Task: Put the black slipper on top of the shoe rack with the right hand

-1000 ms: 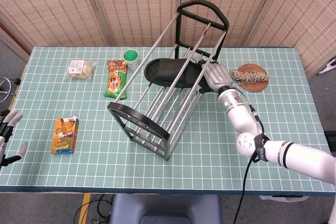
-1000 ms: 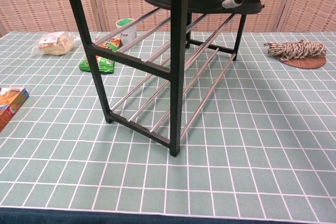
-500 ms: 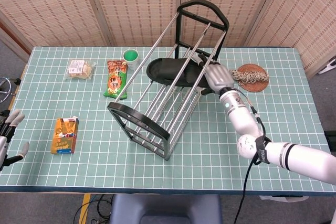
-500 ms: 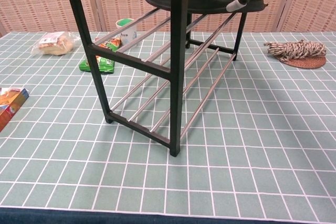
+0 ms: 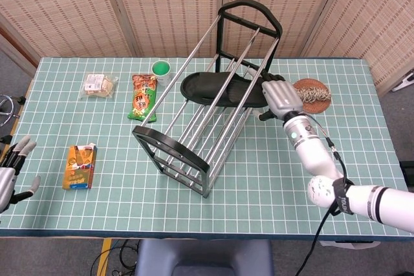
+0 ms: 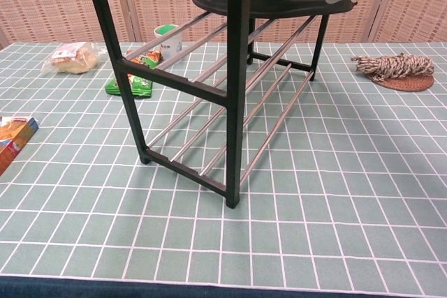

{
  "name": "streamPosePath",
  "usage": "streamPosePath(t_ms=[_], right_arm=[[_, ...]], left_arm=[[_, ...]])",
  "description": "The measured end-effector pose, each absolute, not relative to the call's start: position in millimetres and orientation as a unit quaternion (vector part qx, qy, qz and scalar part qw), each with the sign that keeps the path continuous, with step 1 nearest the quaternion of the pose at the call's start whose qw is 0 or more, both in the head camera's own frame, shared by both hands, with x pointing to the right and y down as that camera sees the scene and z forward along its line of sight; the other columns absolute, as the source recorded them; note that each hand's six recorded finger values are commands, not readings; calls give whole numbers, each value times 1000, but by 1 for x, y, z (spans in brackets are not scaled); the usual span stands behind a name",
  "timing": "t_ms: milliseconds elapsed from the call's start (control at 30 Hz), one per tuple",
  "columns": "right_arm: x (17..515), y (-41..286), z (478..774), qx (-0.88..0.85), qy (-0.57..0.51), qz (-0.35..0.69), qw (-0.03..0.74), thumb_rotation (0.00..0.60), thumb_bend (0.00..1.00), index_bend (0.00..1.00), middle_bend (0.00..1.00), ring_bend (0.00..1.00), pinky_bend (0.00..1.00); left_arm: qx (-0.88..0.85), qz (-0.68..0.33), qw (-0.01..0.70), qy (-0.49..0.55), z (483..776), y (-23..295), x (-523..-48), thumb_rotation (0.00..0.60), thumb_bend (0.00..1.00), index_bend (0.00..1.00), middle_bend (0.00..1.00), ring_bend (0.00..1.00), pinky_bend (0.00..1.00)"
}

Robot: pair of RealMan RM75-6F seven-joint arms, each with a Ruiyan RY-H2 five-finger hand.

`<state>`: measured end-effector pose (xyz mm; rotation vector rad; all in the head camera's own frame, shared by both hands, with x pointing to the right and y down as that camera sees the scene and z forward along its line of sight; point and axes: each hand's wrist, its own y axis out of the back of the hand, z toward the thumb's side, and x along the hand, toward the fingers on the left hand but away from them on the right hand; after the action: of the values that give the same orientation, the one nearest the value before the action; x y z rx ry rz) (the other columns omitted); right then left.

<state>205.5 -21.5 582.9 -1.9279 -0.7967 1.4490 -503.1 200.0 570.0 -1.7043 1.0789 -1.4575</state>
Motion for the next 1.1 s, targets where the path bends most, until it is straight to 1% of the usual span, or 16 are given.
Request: streamPosePath(t_ms=[233,433,533,800,1100], right_arm=[[255,-1,570,-705,-295,577,287,600,252,0,20,90,96],[283,13,576,-705,-280,597,263,600,252,0,43,90,96],[293,15,580,-706,-279,600,250,600,252,0,44,90,96],[301,8,594,-712,-278,600,237,600,252,0,44,90,96],[291,4,609,-725,-270,591,229,600,252,0,44,90,96]], left_arm=[[-649,-564,317,400,581,200,-499,600,442,14,0,0,328],[-644,-573,317,396,588,198,-498,600,442,14,0,0,328],[-640,-576,316,398,590,197,-500,600,442,15,0,0,328],[-637,-577,315,402,588,197,-502,600,442,14,0,0,328],[-639,-573,316,404,585,198,-501,600,442,14,0,0,328]])
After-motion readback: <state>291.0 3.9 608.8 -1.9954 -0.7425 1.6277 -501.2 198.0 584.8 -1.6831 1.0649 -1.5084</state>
